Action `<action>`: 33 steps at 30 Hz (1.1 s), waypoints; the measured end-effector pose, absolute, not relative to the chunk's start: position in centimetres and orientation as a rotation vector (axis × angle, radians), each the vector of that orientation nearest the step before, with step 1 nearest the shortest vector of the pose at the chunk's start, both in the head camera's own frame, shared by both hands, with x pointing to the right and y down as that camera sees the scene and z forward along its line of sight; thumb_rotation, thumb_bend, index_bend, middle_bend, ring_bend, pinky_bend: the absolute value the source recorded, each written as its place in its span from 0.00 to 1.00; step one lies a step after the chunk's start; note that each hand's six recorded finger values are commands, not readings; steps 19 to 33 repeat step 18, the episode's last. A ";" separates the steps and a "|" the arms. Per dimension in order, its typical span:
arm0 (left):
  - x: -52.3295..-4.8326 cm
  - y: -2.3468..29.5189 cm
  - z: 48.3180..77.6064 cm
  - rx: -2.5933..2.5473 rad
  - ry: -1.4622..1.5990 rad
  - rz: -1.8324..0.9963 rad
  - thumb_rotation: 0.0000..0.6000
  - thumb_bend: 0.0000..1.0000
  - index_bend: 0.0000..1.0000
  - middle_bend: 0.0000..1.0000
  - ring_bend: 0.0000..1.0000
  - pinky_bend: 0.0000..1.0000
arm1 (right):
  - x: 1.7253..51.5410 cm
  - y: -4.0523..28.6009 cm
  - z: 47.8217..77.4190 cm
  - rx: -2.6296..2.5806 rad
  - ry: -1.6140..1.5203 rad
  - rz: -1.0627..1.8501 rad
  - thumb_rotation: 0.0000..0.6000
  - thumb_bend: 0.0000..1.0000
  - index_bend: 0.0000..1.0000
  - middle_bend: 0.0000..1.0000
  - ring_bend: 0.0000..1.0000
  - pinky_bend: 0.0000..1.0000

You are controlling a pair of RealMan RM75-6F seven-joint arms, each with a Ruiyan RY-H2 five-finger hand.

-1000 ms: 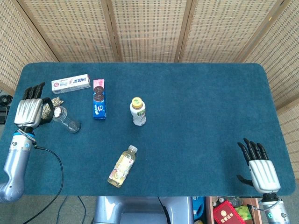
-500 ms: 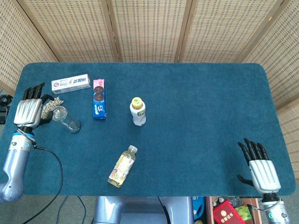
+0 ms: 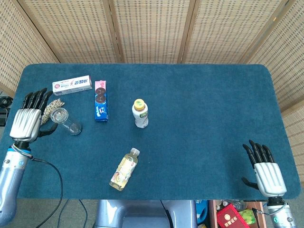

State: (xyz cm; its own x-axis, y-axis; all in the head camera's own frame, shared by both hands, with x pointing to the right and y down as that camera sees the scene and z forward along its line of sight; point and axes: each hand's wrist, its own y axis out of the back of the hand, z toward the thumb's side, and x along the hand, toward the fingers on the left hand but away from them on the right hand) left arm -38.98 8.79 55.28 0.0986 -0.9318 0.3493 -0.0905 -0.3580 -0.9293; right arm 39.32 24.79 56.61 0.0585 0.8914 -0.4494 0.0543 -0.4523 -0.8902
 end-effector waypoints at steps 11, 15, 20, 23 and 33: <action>-40.5 17.9 54.8 -1.523 0.903 -1.385 1.00 0.16 0.00 0.00 0.00 0.00 | 39.1 24.7 56.1 -1.602 -0.968 1.443 1.00 0.00 0.00 0.00 0.00 0.00; -42.1 20.2 54.8 -1.475 0.855 -1.462 1.00 0.16 0.00 0.00 0.00 0.00 | 39.0 24.8 56.1 -1.598 -0.962 1.442 1.00 0.00 0.00 0.00 0.00 0.00; -43.3 21.5 54.9 -1.449 0.853 -1.511 1.00 0.16 0.00 0.00 0.00 0.00 | 38.8 24.8 56.3 -1.598 -0.954 1.445 1.00 0.00 0.00 0.00 0.00 0.00; -43.3 21.5 54.9 -1.449 0.853 -1.511 1.00 0.16 0.00 0.00 0.00 0.00 | 38.8 24.8 56.3 -1.598 -0.954 1.445 1.00 0.00 0.00 0.00 0.00 0.00; -43.3 21.5 54.9 -1.449 0.853 -1.511 1.00 0.16 0.00 0.00 0.00 0.00 | 38.8 24.8 56.3 -1.598 -0.954 1.445 1.00 0.00 0.00 0.00 0.00 0.00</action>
